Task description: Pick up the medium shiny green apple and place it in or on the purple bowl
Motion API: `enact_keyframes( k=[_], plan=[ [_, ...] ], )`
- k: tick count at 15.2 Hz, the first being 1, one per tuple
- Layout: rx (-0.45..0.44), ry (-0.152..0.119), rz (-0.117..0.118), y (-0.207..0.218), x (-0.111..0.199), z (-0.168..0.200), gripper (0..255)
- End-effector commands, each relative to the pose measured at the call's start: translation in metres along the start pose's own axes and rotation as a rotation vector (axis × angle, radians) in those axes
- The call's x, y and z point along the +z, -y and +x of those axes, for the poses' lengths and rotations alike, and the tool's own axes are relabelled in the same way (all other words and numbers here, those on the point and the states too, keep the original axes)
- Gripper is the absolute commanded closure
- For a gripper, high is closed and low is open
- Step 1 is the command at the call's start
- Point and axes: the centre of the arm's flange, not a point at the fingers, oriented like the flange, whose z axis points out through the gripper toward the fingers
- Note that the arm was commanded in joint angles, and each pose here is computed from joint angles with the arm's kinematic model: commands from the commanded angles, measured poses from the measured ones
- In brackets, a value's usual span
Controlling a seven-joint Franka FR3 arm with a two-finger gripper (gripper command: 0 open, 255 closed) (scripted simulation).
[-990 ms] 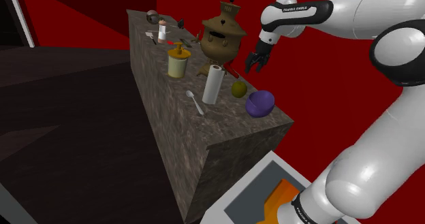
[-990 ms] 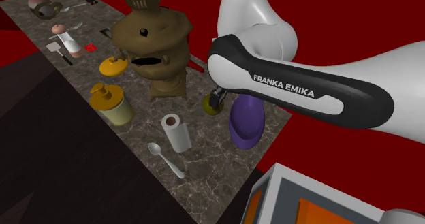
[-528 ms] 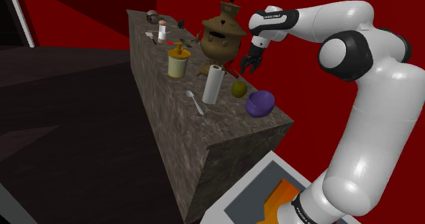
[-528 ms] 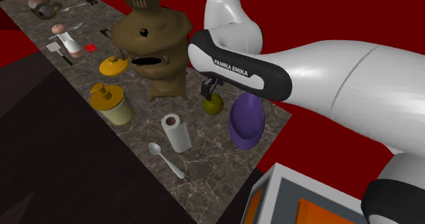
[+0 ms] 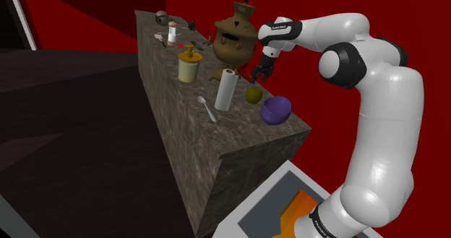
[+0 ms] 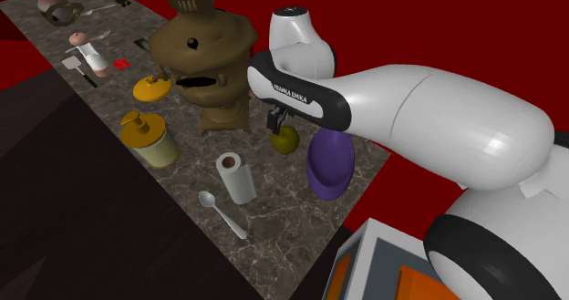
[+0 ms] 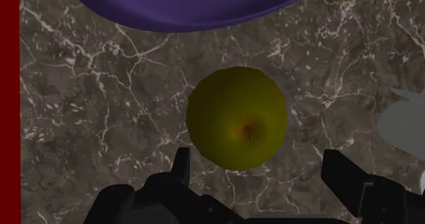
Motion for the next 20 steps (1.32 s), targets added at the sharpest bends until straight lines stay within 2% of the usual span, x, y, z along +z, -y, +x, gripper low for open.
enact_keyframes(
  k=[1, 2, 10, 11, 20],
  plan=[
    [0.0, 0.0, 0.0, 0.0001, 0.0096, 0.001, 0],
    [0.0, 0.0, 0.0, 0.0001, 0.0179, 0.001, 0],
    [0.0, 0.0, 0.0, 0.0001, 0.0179, 0.001, 0],
    [0.0, 0.0, 0.0, 0.0001, 0.0179, 0.001, 255],
    [0.0, 0.0, 0.0, 0.0001, 0.0179, 0.001, 255]
  ],
)
